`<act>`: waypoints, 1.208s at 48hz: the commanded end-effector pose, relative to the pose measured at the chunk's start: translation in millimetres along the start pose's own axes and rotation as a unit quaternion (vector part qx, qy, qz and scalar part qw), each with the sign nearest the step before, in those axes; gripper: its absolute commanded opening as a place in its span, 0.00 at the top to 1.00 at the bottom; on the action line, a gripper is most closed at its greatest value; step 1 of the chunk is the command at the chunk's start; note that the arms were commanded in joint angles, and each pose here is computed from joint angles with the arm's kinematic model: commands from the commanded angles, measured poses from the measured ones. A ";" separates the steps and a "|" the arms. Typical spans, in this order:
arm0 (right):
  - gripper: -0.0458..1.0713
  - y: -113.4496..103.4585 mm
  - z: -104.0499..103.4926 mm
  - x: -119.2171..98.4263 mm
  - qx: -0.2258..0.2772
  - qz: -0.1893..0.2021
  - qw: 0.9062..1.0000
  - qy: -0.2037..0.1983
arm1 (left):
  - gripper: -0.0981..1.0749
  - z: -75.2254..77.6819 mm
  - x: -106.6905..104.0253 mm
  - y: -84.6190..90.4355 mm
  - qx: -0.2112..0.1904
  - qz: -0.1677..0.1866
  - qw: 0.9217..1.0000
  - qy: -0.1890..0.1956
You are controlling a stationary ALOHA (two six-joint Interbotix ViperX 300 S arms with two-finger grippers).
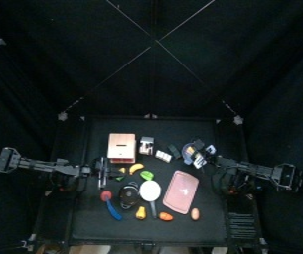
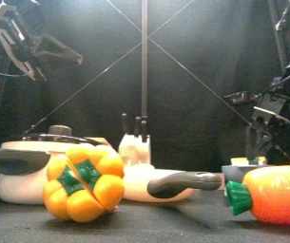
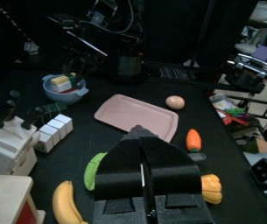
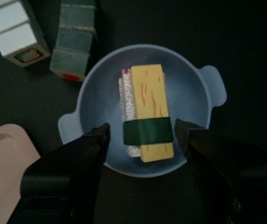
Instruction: Straighten plate orientation
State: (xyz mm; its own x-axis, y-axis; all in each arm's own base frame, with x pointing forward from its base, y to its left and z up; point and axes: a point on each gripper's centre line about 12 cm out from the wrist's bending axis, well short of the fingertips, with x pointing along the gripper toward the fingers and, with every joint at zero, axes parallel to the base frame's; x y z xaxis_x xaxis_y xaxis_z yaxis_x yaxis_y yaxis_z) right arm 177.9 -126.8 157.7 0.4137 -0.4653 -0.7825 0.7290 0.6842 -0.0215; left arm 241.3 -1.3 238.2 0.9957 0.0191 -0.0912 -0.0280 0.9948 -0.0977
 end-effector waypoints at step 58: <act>0.14 82.2 -70.4 -70.2 0.248 0.014 0.953 0.173 | 0.95 2.9 0.6 0.1 0.001 0.000 1.000 -0.007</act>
State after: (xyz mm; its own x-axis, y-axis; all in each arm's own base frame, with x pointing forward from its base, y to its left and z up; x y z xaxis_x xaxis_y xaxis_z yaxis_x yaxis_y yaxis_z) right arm 166.1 -4.7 169.3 0.2929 -0.1665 -0.9416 0.9246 0.3001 0.2345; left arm 240.0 -1.0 235.4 0.9949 0.0200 -0.0987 -0.0293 0.9951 -0.0945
